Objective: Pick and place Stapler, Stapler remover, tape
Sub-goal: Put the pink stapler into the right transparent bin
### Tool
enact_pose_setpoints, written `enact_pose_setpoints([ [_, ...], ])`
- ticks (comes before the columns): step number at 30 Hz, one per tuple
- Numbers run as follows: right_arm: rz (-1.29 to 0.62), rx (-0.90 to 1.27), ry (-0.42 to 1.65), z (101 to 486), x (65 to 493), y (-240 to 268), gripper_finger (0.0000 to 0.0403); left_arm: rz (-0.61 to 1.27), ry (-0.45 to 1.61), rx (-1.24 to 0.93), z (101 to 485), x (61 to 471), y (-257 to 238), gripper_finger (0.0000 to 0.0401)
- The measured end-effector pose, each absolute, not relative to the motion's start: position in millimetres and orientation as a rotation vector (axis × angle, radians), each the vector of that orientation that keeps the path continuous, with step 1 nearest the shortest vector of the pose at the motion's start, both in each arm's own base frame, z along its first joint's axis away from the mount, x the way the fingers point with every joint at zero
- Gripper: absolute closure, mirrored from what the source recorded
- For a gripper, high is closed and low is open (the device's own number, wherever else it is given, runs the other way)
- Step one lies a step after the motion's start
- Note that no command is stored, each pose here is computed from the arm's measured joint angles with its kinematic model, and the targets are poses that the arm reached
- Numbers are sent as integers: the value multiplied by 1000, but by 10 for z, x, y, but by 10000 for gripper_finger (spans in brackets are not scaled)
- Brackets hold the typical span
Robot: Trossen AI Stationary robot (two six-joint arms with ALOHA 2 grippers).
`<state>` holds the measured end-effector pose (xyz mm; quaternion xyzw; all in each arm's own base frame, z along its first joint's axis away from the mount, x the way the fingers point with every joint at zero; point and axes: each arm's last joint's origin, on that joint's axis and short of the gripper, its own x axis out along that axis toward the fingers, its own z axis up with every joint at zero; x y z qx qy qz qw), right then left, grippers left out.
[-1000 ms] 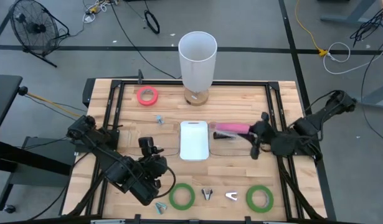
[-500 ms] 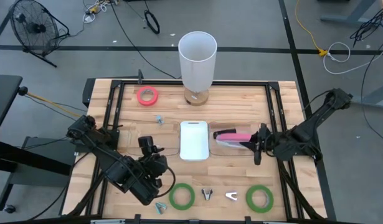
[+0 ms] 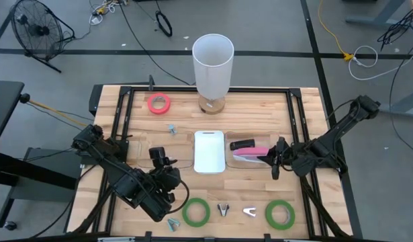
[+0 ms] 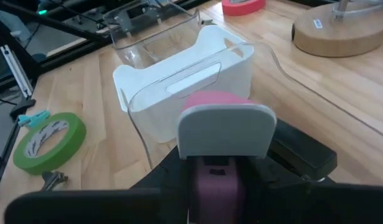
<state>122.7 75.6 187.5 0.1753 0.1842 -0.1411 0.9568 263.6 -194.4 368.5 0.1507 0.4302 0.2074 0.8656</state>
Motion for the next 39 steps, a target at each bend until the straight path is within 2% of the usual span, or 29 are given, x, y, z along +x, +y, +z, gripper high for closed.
enact_pose_setpoints([
  [11, -316, 368, 376, 1664, 1241, 688, 327, 436, 898, 316, 3686, 2637, -1944, 204],
  [34, -347, 323, 441, 1539, 1426, 654, 327, 446, 885, 326, 3689, 2639, -1941, 204],
  [36, -342, 325, 445, 1538, 1426, 655, 313, 445, 885, 326, 3689, 2639, -1941, 204],
  [39, -327, 320, 460, 1532, 1424, 659, 265, 445, 885, 326, 3689, 2639, -1941, 204],
])
